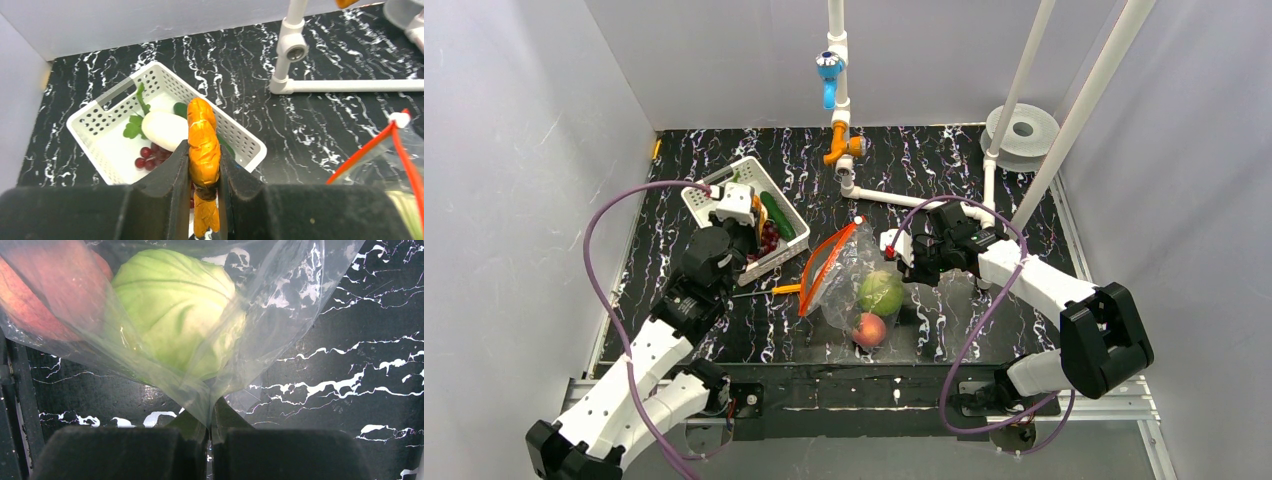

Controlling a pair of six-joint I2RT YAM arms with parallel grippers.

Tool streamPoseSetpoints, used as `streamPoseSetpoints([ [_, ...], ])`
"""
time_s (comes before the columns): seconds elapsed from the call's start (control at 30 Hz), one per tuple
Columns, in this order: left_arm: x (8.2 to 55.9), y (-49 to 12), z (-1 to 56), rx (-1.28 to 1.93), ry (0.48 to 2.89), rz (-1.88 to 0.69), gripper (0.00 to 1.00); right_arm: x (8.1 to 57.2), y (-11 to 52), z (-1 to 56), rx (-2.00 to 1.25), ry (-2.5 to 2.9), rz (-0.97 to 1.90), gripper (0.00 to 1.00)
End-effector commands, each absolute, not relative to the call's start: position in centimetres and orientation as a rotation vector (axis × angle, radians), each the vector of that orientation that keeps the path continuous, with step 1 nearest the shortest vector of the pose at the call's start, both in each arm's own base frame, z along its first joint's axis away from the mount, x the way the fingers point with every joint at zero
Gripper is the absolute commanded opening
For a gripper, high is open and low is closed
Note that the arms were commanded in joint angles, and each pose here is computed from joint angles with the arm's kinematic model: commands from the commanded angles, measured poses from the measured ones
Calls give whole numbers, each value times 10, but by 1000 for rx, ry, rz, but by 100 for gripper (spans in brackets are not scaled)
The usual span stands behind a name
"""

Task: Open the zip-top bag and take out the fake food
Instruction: Place the fake vegetable in the bin.

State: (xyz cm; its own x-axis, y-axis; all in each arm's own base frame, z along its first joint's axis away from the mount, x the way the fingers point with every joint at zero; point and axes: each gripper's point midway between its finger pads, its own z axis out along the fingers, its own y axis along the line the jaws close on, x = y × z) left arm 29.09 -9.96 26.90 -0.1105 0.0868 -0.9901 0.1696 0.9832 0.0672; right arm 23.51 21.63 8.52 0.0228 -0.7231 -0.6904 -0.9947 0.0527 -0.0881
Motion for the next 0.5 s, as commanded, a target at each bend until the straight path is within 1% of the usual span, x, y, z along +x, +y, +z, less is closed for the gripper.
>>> streamPoseSetpoints([
  [0.0, 301, -82, 287, 192, 1660, 63, 0, 239, 222, 102, -1708, 1694, 607, 5],
  [0.27, 326, -66, 268, 221, 1741, 232, 0, 239, 222, 103, -1708, 1692, 610, 5],
  [0.47, 343, -44, 249, 152, 1814, 356, 0, 239, 222, 103, -1708, 1693, 610, 5],
])
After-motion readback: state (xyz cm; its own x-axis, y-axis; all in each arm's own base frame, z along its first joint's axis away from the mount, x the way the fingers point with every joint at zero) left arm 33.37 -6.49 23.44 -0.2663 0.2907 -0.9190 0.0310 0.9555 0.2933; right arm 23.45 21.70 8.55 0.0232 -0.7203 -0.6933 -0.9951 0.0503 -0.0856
